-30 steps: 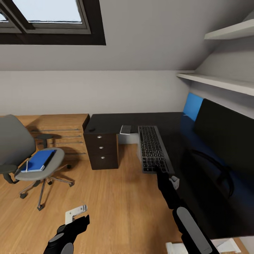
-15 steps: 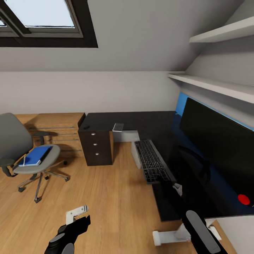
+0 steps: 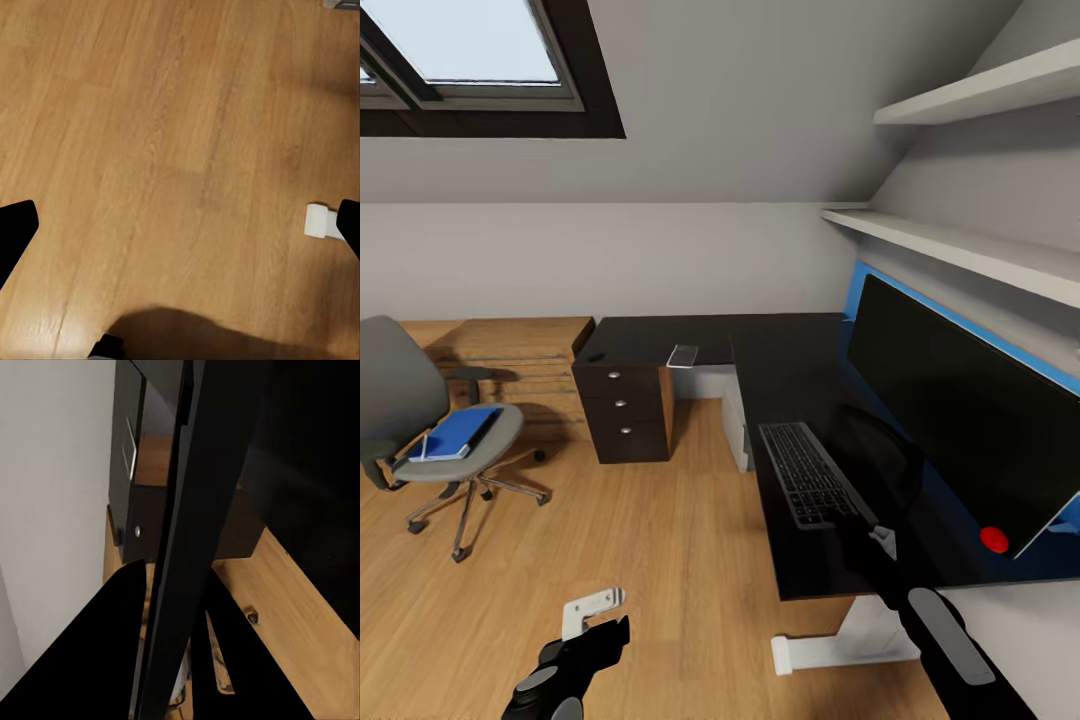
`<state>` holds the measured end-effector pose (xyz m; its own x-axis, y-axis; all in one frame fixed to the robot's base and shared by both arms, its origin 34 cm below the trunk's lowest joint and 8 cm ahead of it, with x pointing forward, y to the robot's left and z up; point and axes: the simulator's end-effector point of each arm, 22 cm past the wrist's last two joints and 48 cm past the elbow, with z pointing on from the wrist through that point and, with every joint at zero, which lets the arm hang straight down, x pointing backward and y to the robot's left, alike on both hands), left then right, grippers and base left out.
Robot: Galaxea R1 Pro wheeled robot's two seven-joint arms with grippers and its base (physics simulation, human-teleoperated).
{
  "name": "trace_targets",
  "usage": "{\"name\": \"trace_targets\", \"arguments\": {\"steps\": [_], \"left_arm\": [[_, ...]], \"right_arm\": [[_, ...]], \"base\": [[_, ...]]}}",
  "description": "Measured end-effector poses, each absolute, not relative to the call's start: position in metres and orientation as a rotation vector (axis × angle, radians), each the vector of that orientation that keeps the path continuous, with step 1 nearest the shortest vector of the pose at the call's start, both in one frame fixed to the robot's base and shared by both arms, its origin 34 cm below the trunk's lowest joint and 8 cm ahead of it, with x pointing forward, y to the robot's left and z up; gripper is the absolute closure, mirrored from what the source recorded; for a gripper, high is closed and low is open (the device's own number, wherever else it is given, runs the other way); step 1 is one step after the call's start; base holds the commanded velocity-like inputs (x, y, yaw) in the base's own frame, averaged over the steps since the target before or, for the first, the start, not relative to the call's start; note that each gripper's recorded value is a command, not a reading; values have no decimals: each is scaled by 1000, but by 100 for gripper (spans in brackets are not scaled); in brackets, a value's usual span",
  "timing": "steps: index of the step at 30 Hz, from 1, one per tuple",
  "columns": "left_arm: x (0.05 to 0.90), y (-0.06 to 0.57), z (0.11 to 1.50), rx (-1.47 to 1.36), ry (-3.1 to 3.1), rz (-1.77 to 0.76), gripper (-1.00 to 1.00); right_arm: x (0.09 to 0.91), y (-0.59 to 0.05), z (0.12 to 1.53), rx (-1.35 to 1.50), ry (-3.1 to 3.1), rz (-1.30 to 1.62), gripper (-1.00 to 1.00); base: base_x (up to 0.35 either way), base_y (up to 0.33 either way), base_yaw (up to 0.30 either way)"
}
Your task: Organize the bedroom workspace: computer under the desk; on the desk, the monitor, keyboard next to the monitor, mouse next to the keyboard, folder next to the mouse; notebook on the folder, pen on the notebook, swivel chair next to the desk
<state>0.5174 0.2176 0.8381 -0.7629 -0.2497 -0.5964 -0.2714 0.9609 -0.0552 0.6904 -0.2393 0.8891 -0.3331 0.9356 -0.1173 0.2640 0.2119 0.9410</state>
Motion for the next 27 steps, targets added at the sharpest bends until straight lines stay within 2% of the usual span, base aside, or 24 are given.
{"name": "trace_targets", "arguments": {"steps": [23,27], "left_arm": [[517,216,838,-358,2473,46,-100],[517,216,838,-357,2472,48,-100]], "right_arm": [[699,-272,892,1205,1646,1092,100],[699,-265,892,1211,1642,1102,100]], "base": [[36,-27,0],[201,0,0]]}}
